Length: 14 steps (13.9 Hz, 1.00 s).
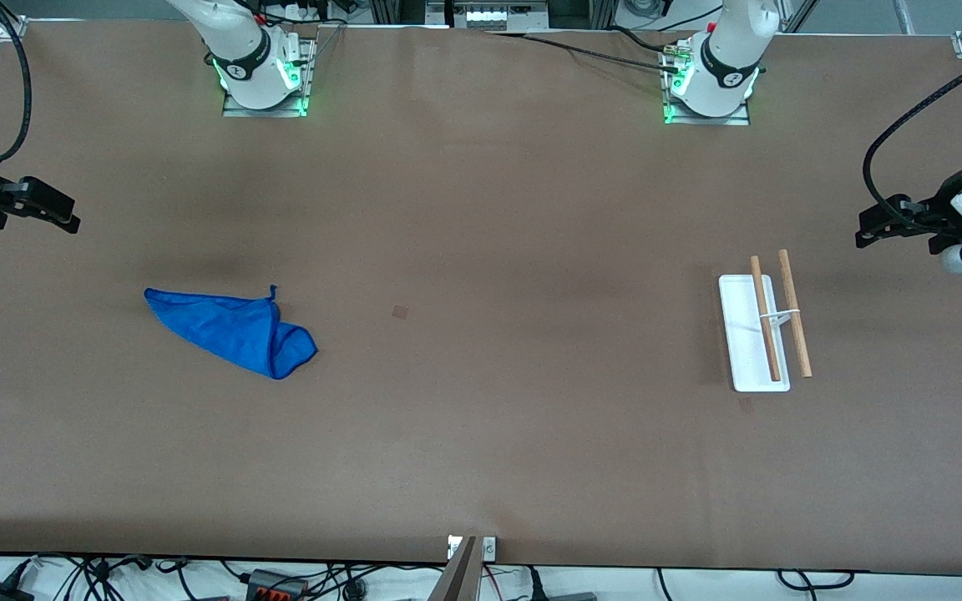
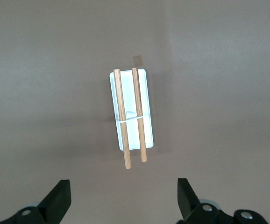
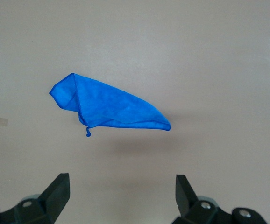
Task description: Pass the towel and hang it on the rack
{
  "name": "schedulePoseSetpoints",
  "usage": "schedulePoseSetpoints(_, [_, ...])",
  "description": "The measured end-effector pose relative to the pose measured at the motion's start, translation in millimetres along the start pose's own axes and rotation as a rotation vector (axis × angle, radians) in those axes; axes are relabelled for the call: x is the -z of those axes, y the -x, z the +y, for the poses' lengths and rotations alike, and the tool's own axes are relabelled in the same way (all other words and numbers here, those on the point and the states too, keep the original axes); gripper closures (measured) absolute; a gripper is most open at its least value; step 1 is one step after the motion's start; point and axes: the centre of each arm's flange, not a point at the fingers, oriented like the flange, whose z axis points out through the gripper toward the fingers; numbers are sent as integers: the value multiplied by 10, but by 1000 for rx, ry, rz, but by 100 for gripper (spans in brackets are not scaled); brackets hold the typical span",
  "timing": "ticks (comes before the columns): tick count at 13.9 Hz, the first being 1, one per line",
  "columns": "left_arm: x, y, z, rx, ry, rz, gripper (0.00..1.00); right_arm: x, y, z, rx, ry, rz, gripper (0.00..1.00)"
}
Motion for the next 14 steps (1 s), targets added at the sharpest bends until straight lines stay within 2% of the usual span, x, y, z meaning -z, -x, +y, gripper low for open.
schedulePoseSetpoints(5, [0, 0, 0, 0, 0, 0, 0, -4, 0, -1, 0, 0, -1, 0])
schedulePoseSetpoints(8, [0, 0, 0, 0, 0, 0, 0, -137, -31, -13, 2, 0, -25, 0])
schedulePoseSetpoints(11, [1, 0, -1, 0, 0, 0, 0, -475, -147, -126, 22, 0, -84, 0])
schedulePoseSetpoints(14, [1, 0, -1, 0, 0, 0, 0, -1091, -326, -374, 50, -30, -177, 0])
